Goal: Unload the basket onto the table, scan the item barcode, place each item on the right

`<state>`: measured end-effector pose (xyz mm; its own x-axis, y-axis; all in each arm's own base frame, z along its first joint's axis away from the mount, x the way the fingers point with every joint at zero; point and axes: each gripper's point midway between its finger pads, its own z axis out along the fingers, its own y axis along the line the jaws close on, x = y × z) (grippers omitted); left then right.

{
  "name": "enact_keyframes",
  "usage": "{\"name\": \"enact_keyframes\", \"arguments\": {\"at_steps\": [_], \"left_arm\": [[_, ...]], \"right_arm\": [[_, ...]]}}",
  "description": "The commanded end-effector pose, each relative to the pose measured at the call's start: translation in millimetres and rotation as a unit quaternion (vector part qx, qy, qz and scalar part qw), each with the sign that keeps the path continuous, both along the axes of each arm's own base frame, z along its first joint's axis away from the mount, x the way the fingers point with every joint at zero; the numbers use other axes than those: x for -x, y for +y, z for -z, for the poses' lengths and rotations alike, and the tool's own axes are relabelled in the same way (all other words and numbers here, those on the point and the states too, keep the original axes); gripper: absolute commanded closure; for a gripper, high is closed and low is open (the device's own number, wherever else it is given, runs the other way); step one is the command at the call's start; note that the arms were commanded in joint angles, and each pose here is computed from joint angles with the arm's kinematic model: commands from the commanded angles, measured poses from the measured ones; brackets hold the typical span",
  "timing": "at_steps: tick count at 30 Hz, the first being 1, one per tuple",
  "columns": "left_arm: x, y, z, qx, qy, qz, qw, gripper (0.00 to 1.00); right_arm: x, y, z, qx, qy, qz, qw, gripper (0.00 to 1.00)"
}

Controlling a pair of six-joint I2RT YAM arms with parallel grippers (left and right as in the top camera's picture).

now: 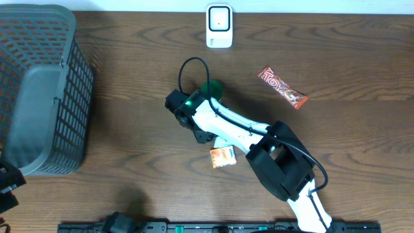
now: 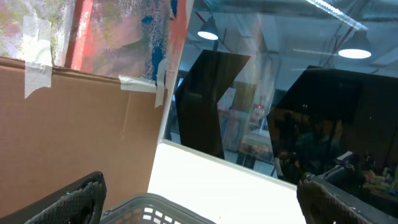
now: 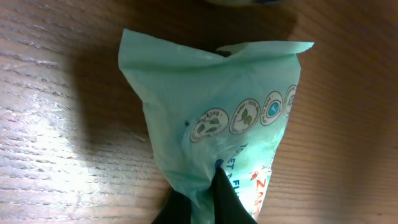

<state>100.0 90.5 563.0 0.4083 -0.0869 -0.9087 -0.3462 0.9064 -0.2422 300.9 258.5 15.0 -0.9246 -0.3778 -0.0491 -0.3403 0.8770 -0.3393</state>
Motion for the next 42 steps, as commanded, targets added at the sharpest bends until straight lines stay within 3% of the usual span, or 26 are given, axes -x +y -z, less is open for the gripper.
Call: {"name": "enact_keyframes", "arguments": {"at_steps": [1,7,13,17,19,21,23,24,26,27,28,29,33,37,42], "left_arm": [[0.3,0.8,1.9,0.002,0.0,-0.003,1.0,0.02],[0.3,0.9,2.0,0.002,0.0,-0.004,1.0,0.02],[0.3,0.9,2.0,0.002,0.0,-0.004,1.0,0.02],[0.3,0.9,2.0,0.002,0.0,-0.004,1.0,0.02],[0.3,0.9,2.0,0.002,0.0,-0.004,1.0,0.02],[0.3,0.9,2.0,0.002,0.0,-0.004,1.0,0.02],[0.3,0.9,2.0,0.002,0.0,-0.004,1.0,0.02],[0.3,0.9,2.0,0.002,0.0,-0.004,1.0,0.02],[0.2,0.8,2.2,0.002,0.0,-0.004,1.0,0.02],[0.0,0.8,2.5,0.002,0.001,-0.004,1.0,0.02],[-0.1,0.7,2.6,0.002,0.002,-0.004,1.0,0.02],[-0.3,0.6,2.8,0.002,0.002,-0.004,1.0,0.02],[-1.2,0.2,3.6,0.001,0.003,-0.004,1.0,0.02],[-1.2,0.2,3.4,0.001,0.003,-0.003,1.0,0.02],[-1.0,0.3,3.1,0.002,0.002,-0.003,1.0,0.02]], "right_arm": [[34.5,11.8,24.0,-0.036,0.11,-0.019,0.993,0.99],[56.2,57.6,-31.0,-0.223,0.198,-0.089,0.95,0.99],[58.8,75.6,-95.8,-0.421,0.265,-0.115,0.86,0.99],[51.4,78.5,-129.2,-0.54,0.285,-0.147,0.779,0.99],[42.5,72.9,-135.9,-0.565,0.277,-0.15,0.762,0.99],[31.5,61.3,-128.4,-0.55,0.268,-0.129,0.78,0.99],[26.4,48.1,-112.9,-0.503,0.268,-0.081,0.818,0.96],[29.5,45.2,-107.1,-0.48,0.27,-0.07,0.832,0.79],[41.5,52.6,-106.6,-0.47,0.281,-0.081,0.833,0.6],[48.2,58.3,-106.1,-0.465,0.285,-0.091,0.833,0.41],[53.3,62.4,-103.0,-0.452,0.285,-0.094,0.84,0.06],[56.7,63.6,-95.7,-0.424,0.28,-0.085,0.857,0.01],[61.3,53.9,-64.3,-0.273,0.213,-0.043,0.937,0.01],[80.5,85.4,-59.3,-0.25,0.173,-0.087,0.949,0.01],[72.6,86.8,-50.4,-0.184,0.073,-0.033,0.98,0.04]]}}
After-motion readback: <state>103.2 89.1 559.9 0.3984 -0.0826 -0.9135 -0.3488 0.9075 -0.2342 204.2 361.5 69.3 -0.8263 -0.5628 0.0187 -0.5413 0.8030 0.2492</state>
